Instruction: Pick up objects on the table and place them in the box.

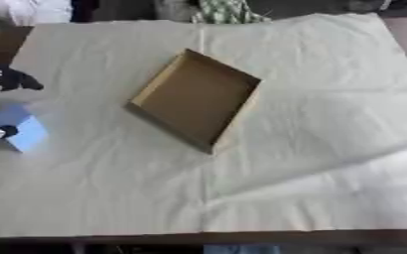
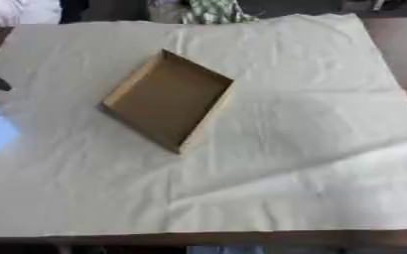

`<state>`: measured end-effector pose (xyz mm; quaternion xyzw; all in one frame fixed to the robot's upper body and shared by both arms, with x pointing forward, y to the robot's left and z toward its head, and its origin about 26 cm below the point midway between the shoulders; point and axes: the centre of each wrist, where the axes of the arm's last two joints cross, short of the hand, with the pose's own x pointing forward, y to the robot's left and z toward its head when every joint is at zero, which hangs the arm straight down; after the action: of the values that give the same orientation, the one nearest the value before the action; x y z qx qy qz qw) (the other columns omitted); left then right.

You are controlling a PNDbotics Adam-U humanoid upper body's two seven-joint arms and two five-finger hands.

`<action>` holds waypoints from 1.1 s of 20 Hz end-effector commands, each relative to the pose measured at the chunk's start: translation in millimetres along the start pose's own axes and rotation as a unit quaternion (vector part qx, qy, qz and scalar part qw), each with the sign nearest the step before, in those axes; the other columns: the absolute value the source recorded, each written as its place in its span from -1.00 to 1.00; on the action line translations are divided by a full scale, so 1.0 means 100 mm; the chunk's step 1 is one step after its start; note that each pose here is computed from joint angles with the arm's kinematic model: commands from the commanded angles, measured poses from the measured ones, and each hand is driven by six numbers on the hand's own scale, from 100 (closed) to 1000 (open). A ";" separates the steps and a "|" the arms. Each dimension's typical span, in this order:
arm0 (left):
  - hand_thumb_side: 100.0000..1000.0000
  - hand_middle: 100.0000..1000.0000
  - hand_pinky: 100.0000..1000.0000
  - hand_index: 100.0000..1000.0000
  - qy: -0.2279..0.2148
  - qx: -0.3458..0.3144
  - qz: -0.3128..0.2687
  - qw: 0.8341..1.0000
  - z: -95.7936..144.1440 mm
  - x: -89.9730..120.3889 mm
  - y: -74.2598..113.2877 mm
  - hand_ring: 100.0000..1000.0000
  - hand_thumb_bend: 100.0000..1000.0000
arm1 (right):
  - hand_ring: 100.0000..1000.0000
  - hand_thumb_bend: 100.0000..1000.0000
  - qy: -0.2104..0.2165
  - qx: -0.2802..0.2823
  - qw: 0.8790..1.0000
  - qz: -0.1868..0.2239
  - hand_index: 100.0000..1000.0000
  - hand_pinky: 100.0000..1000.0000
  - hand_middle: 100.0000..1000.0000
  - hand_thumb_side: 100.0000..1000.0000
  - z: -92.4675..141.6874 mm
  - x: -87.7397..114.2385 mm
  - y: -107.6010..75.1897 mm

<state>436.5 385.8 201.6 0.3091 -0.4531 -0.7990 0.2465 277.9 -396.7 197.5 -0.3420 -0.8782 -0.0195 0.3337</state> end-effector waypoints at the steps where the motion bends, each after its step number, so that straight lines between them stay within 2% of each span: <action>1: -0.44 0.78 0.72 1.00 -0.066 -0.092 -0.038 0.993 0.10 -0.10 0.05 0.82 -0.46 | 0.42 -1.00 -0.009 -0.003 1.000 0.001 0.58 0.33 0.18 0.03 -0.06 0.04 -0.04; 4: -0.40 0.81 0.74 1.00 -0.064 -0.095 -0.040 0.993 0.09 -0.11 0.06 0.84 -0.37 | 0.42 -1.00 -0.008 -0.005 1.000 0.001 0.58 0.32 0.18 0.04 -0.06 0.04 -0.04; 6: -0.42 0.80 0.72 0.99 -0.065 -0.094 -0.044 0.992 0.07 -0.11 0.07 0.82 -0.42 | 0.41 -1.00 -0.008 -0.005 1.000 0.000 0.58 0.33 0.18 0.04 -0.06 0.04 -0.03; 7: -0.50 0.76 0.64 0.97 -0.067 -0.087 -0.040 0.993 0.06 -0.10 0.07 0.76 -0.65 | 0.41 -1.00 -0.008 -0.006 1.000 0.000 0.58 0.33 0.18 0.04 -0.06 0.04 -0.03; 8: -0.51 0.76 0.63 0.97 -0.070 -0.076 -0.033 0.994 0.05 -0.10 0.06 0.76 -0.70 | 0.41 -1.00 -0.008 -0.006 1.000 -0.001 0.58 0.33 0.18 0.04 -0.06 0.04 -0.03; 9: -0.55 0.76 0.64 0.98 -0.072 -0.065 -0.024 0.995 0.04 -0.11 0.06 0.77 -0.85 | 0.41 -1.00 -0.008 -0.006 1.000 -0.001 0.58 0.32 0.17 0.04 -0.06 0.04 -0.03; 14: -0.53 0.74 0.56 0.96 -0.088 -0.064 -0.008 0.994 0.02 -0.09 0.12 0.72 -0.86 | 0.41 -1.00 -0.008 -0.006 1.000 -0.001 0.58 0.33 0.17 0.04 -0.06 0.04 -0.03; 16: -0.32 0.75 0.59 0.97 -0.089 -0.073 -0.008 0.993 0.04 -0.10 0.16 0.74 -0.87 | 0.41 -1.00 -0.007 -0.006 1.000 -0.001 0.58 0.33 0.17 0.04 -0.05 0.04 -0.03; 18: -0.20 0.78 0.64 0.96 -0.088 -0.086 -0.012 0.992 0.06 -0.11 0.20 0.77 -0.78 | 0.41 -1.00 -0.005 -0.007 1.000 0.000 0.58 0.33 0.17 0.04 -0.05 0.04 -0.04; 20: -0.10 0.81 0.72 0.97 -0.086 -0.094 -0.020 0.992 0.09 -0.11 0.24 0.82 -0.65 | 0.41 -1.00 -0.004 -0.007 1.000 0.001 0.58 0.33 0.17 0.04 -0.04 0.04 -0.04; 22: 0.17 0.85 0.80 0.98 -0.081 -0.105 -0.034 0.991 0.10 -0.10 0.28 0.88 -0.46 | 0.41 -1.00 -0.003 -0.007 1.000 0.001 0.58 0.33 0.17 0.04 -0.03 0.04 -0.04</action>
<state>442.3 376.8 207.0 0.2922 -0.4812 -0.7726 0.2935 277.7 -397.0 195.3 -0.3424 -0.8755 -0.0280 0.3398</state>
